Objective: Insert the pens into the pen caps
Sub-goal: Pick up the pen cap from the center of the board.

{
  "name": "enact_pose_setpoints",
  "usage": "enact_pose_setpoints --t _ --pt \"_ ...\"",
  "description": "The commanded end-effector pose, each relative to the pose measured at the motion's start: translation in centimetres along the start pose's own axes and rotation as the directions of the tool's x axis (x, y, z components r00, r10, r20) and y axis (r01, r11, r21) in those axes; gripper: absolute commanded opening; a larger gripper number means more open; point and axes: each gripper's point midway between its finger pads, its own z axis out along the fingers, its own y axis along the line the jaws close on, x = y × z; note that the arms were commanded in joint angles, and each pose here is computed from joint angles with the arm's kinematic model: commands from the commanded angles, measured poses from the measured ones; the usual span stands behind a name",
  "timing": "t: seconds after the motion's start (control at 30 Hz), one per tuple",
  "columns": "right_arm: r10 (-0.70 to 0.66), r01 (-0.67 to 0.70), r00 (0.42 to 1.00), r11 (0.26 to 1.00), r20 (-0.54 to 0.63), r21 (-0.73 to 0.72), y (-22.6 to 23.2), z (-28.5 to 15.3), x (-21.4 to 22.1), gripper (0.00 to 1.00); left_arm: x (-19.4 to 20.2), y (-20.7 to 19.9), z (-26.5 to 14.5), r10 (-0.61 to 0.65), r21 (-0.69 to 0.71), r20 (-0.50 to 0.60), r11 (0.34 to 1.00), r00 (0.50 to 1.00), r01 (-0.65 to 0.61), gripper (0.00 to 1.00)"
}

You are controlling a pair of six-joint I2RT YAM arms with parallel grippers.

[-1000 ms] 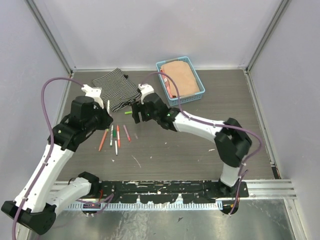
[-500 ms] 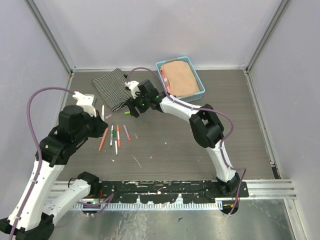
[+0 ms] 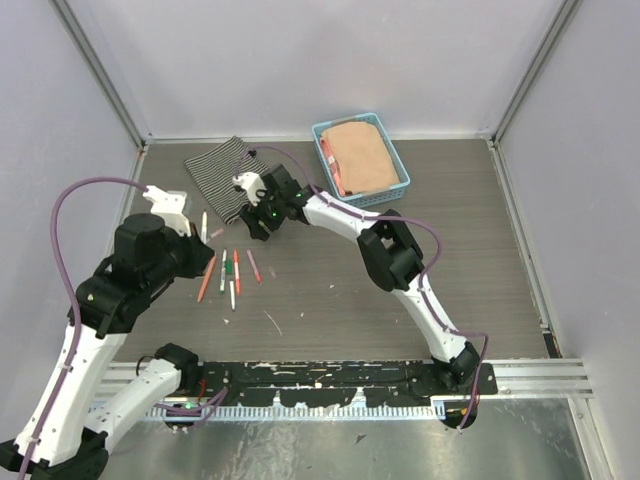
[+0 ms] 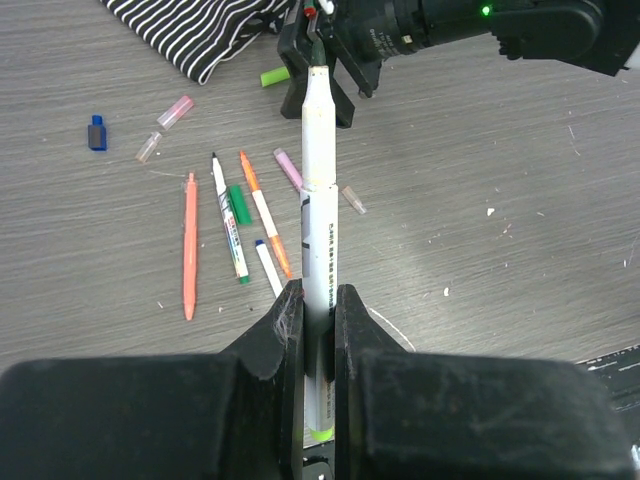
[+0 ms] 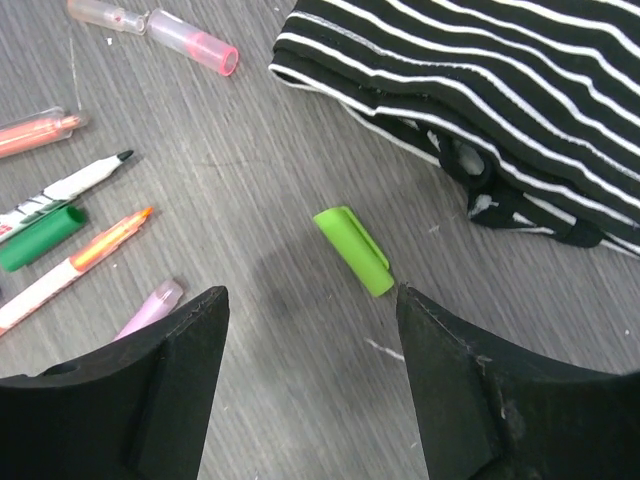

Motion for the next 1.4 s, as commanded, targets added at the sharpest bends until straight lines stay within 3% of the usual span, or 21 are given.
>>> enact_pose_setpoints --t 0.0,0.33,0.87,1.0,1.2,1.37 --pt "-0.068 0.068 0.995 0.998 0.068 0.005 0.0 -0.3 -3.4 0.73 0.0 0.1 -0.2 0.002 0.004 0.018 1.0 1.0 -0.002 0.0" --pt "-0.13 0.131 0.991 0.99 -0.026 0.05 0.2 2.0 -1.2 0.65 -0.2 -0.5 -0.2 0.001 0.033 0.027 0.999 1.0 -0.002 0.0" --pt "-0.133 0.136 0.989 0.989 -0.059 0.058 0.2 2.6 0.0 0.24 -0.2 -0.5 0.3 -0.008 0.031 0.026 0.999 1.0 0.007 0.0" --pt "-0.103 0.107 0.994 0.991 -0.041 0.086 0.0 2.2 -0.5 0.21 0.5 -0.3 0.8 -0.005 0.022 -0.005 1.0 1.0 0.005 0.0" --pt "-0.071 0.06 0.992 0.992 0.103 0.115 0.4 -2.5 -5.7 0.19 1.1 -0.8 1.6 -0.01 0.044 -0.031 0.999 0.999 0.011 0.0" --pt "0.014 -0.046 0.982 0.985 0.19 0.168 -0.1 -8.0 -7.4 0.19 1.0 -0.7 2.4 -0.019 0.031 -0.042 0.999 0.999 0.021 0.0"
